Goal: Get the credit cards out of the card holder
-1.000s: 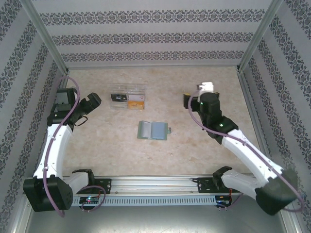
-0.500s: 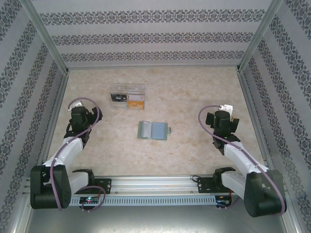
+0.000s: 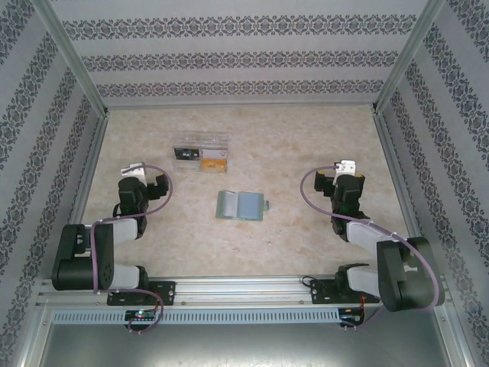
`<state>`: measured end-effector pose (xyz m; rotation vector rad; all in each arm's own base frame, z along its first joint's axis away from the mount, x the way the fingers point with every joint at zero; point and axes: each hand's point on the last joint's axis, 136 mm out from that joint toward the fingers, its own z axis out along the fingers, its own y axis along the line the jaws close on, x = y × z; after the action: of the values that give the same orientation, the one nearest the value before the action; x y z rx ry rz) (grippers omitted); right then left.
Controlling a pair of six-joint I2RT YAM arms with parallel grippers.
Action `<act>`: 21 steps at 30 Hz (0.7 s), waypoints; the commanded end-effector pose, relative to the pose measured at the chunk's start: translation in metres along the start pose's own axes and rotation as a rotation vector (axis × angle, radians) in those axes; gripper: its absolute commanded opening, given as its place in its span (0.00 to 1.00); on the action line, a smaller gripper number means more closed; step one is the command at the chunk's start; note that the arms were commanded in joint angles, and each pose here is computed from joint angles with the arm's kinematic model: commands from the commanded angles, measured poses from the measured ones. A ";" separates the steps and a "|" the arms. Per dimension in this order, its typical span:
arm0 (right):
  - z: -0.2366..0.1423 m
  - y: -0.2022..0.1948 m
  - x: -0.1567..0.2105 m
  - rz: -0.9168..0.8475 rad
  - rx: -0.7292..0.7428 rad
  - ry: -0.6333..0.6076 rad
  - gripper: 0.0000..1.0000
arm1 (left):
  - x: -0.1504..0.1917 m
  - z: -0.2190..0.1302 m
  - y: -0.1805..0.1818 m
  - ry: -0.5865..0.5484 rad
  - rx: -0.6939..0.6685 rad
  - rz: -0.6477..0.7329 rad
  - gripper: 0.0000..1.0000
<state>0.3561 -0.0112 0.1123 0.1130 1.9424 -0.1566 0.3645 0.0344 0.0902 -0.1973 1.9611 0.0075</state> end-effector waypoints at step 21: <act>0.032 0.012 -0.008 -0.002 -0.043 -0.083 0.98 | -0.004 0.031 -0.020 -0.012 -0.003 0.112 1.00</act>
<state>0.3869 -0.0013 0.0992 0.0518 1.9024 -0.1260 0.3911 0.0162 0.0782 -0.0851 1.9696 0.0442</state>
